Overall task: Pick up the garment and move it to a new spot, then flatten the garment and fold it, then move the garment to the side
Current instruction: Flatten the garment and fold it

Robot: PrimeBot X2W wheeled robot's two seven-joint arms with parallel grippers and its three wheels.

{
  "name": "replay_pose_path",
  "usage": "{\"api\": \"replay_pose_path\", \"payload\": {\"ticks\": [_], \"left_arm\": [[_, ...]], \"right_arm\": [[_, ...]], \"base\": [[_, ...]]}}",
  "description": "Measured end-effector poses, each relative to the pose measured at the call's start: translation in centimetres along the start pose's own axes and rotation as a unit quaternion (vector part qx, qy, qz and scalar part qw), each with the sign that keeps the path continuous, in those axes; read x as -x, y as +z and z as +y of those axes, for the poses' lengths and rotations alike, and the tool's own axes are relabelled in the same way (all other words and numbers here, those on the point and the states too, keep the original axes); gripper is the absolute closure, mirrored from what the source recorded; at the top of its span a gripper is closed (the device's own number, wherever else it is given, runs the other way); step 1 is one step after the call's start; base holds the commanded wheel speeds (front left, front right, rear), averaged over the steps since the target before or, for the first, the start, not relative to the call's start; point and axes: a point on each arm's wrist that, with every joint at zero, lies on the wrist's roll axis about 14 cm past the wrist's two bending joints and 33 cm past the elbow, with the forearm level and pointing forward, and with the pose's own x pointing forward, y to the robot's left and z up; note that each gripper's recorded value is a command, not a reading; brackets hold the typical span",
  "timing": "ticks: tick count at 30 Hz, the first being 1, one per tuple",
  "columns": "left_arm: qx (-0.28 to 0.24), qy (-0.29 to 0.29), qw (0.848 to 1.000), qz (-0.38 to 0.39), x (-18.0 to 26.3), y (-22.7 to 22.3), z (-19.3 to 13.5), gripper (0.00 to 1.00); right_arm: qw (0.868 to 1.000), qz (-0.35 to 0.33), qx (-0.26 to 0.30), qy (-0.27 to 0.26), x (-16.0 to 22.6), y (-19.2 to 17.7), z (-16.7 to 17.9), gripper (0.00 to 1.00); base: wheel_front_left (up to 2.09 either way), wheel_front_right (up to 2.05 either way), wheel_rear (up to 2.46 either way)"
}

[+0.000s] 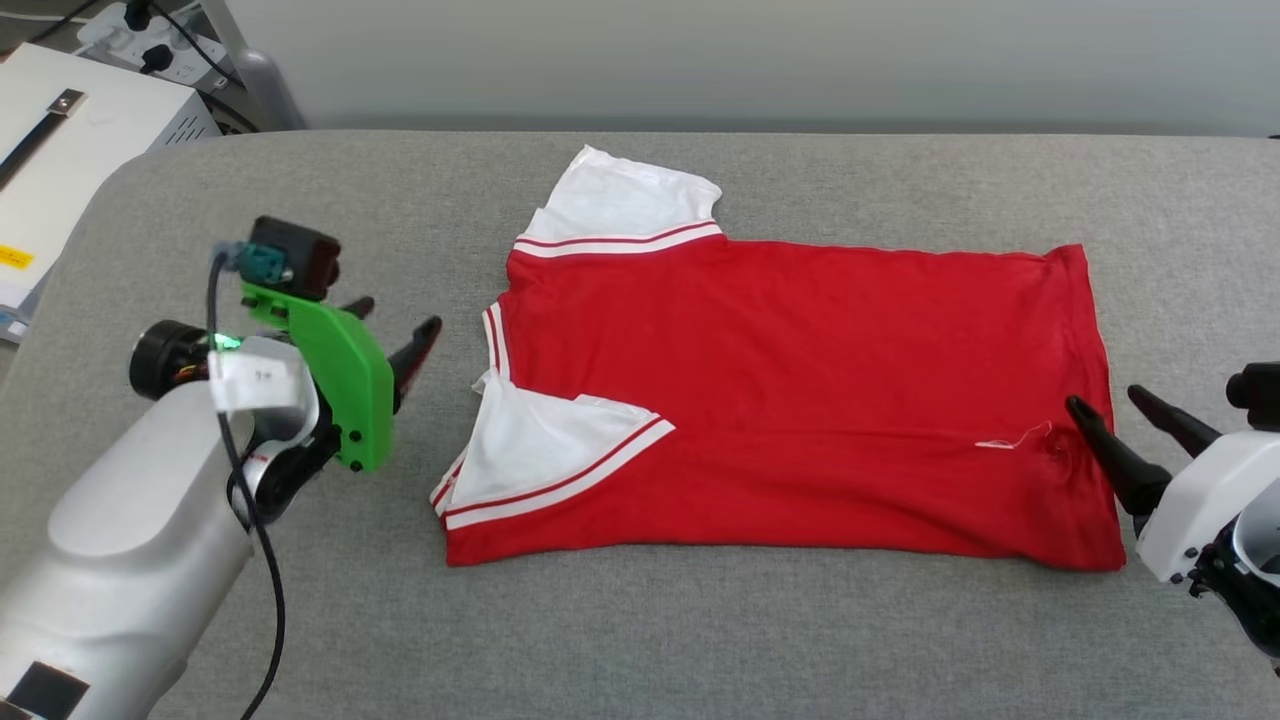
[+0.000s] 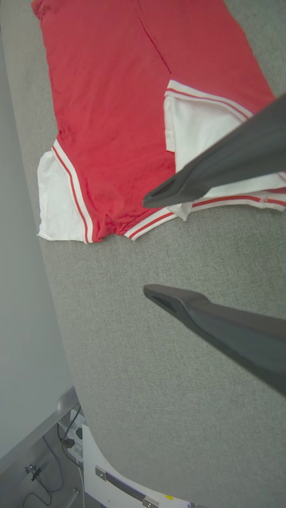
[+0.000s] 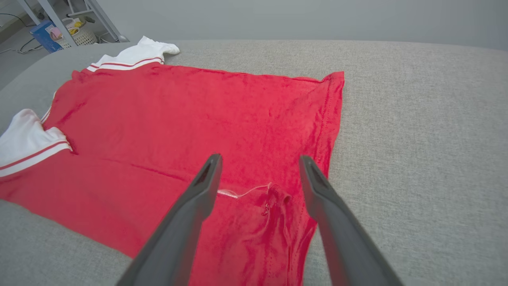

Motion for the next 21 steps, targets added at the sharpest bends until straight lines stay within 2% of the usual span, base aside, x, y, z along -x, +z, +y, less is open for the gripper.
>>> {"api": "replay_pose_path", "payload": {"ticks": [3,8,16,21], "left_arm": [[0.005,-0.022,0.996,0.083,0.2,-1.8,-1.0,0.0],[-0.01,-0.052,0.979,0.195,0.8,-4.5,-2.7,0.0],[-0.021,-0.074,0.949,0.305,1.3,-9.1,-3.7,0.0],[0.0,-0.08,0.933,0.351,1.4,-12.9,-3.9,0.0]], "right_arm": [[1.0,0.013,-0.003,0.001,0.1,-0.7,0.3,0.0],[1.0,0.03,-0.003,0.001,0.2,-1.5,0.4,0.0],[0.999,0.045,-0.007,-0.005,0.2,-2.3,0.2,0.0],[0.998,0.059,-0.012,-0.009,0.1,-3.3,0.0,0.0]], "base": [[0.0,0.0,0.0],[0.0,0.0,0.0],[0.0,0.0,0.0],[0.0,0.0,0.0]]}}
